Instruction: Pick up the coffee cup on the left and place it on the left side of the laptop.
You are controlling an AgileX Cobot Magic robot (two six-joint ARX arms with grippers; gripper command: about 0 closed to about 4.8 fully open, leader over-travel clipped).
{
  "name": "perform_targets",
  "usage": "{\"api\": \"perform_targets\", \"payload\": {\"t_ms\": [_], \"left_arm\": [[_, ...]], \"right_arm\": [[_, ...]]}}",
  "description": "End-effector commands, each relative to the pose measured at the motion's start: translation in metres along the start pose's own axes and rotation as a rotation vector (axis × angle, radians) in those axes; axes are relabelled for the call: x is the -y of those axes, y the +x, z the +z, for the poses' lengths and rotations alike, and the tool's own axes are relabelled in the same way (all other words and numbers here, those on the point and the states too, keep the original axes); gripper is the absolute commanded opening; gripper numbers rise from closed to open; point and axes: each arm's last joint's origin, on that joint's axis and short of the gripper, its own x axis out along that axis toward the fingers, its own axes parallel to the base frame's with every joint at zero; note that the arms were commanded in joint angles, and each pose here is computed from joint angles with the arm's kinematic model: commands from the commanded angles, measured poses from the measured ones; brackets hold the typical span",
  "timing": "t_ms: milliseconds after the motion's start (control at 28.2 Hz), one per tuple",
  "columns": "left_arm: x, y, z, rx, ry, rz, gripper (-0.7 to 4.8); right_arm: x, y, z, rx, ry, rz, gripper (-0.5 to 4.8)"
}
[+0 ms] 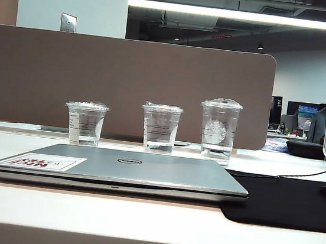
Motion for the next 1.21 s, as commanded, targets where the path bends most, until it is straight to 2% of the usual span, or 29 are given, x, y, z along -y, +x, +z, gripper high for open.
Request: {"api": "perform_targets", "payload": {"t_ms": [35,532,639,745,1029,1207], "left_arm": [[0.0,0.0,0.002,0.012,0.0,0.005,-0.06],[0.0,0.0,0.002,0.012,0.0,0.005,-0.06],[0.0,0.0,0.002,0.012,0.0,0.005,-0.06],[0.0,0.0,0.002,0.012,0.0,0.005,-0.06],[0.0,0.0,0.002,0.012,0.0,0.005,-0.06],[0.0,0.0,0.002,0.012,0.0,0.005,-0.06]], "right_arm": [[0.0,0.0,0.0,0.01,0.001,-0.001,-0.04],[0.0,0.0,0.0,0.008,0.001,0.001,-0.04],[-0.003,0.0,0.0,0.007,0.001,0.029,-0.04],[-0.011,0.0,-0.001,-0.003,0.002,0.108,-0.04],[-0.042,-0.009,-0.001,-0.009,0.008,0.444,-0.04],[-0.053,-0.012,-0.006,-0.062,-0.006,0.548,-0.04]]}}
